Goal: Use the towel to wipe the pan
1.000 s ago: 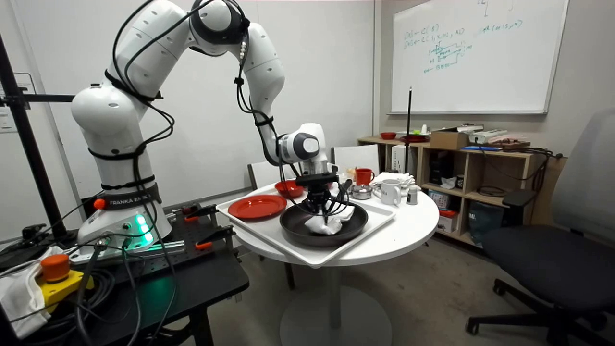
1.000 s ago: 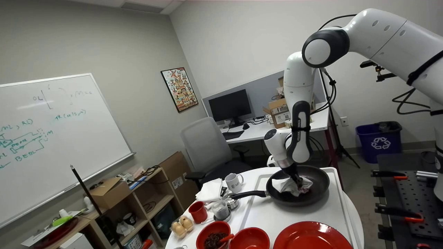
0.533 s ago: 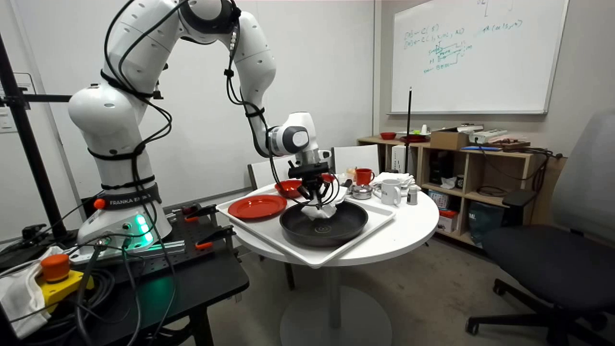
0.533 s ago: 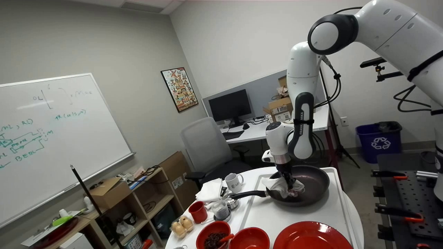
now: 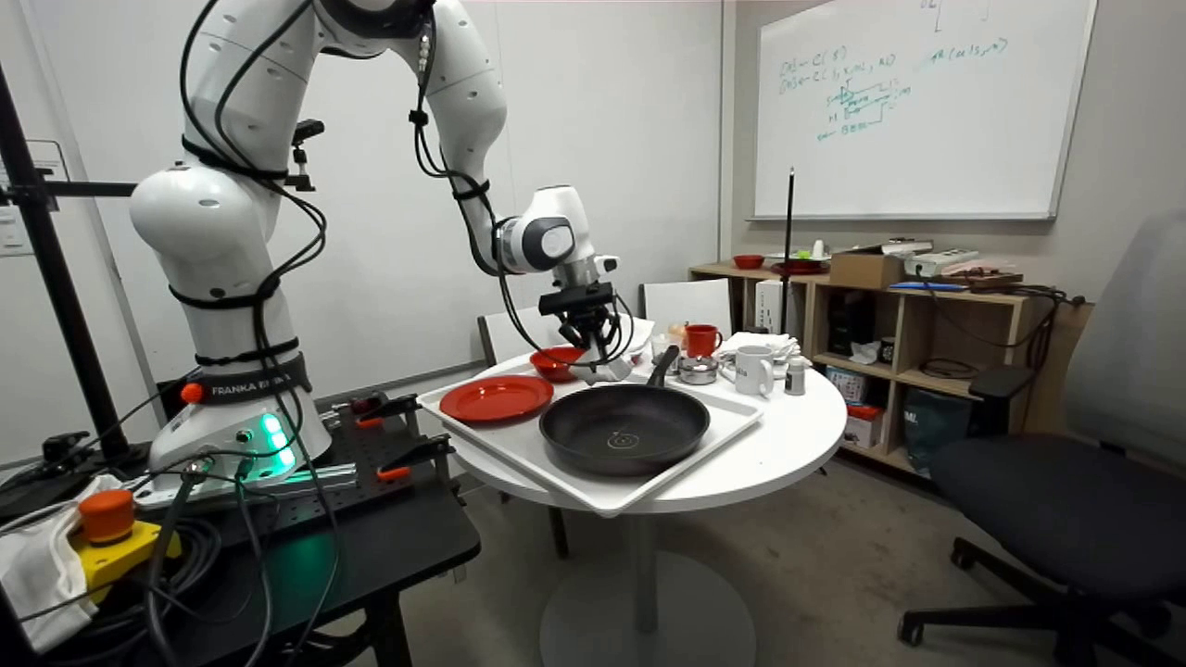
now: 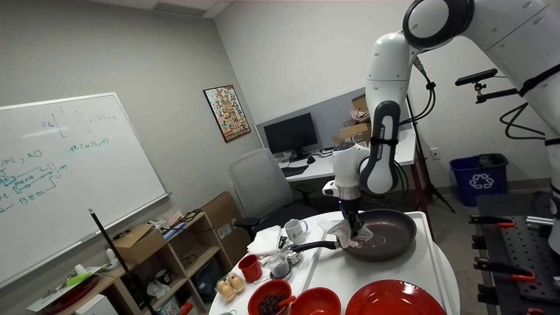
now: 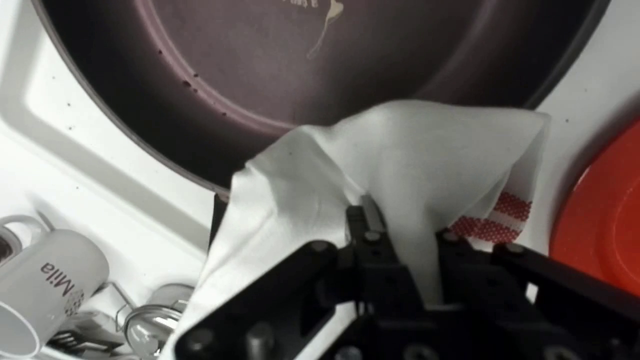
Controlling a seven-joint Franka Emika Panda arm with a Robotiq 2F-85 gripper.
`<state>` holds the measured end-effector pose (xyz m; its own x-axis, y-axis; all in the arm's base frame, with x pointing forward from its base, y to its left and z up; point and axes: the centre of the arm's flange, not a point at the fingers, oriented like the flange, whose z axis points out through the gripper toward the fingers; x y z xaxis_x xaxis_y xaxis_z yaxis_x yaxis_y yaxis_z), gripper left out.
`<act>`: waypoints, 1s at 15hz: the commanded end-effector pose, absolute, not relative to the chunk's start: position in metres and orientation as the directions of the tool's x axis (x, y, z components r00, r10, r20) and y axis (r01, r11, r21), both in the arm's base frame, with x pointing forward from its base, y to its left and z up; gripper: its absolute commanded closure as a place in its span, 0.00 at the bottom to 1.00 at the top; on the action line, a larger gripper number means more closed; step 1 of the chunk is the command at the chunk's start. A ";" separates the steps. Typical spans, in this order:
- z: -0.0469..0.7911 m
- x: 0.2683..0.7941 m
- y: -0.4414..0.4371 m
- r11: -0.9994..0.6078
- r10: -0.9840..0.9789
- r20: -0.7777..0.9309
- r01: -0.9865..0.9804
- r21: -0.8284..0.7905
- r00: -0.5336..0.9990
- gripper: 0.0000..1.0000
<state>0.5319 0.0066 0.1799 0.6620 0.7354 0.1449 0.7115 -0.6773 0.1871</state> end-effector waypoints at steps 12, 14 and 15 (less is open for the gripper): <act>0.260 0.623 0.110 -0.854 0.518 0.066 0.511 0.102 0.853 0.96; 0.262 0.640 0.115 -0.879 0.472 0.026 0.468 0.091 0.881 0.96; 0.261 0.647 0.116 -0.889 0.451 0.003 0.449 0.089 0.892 0.96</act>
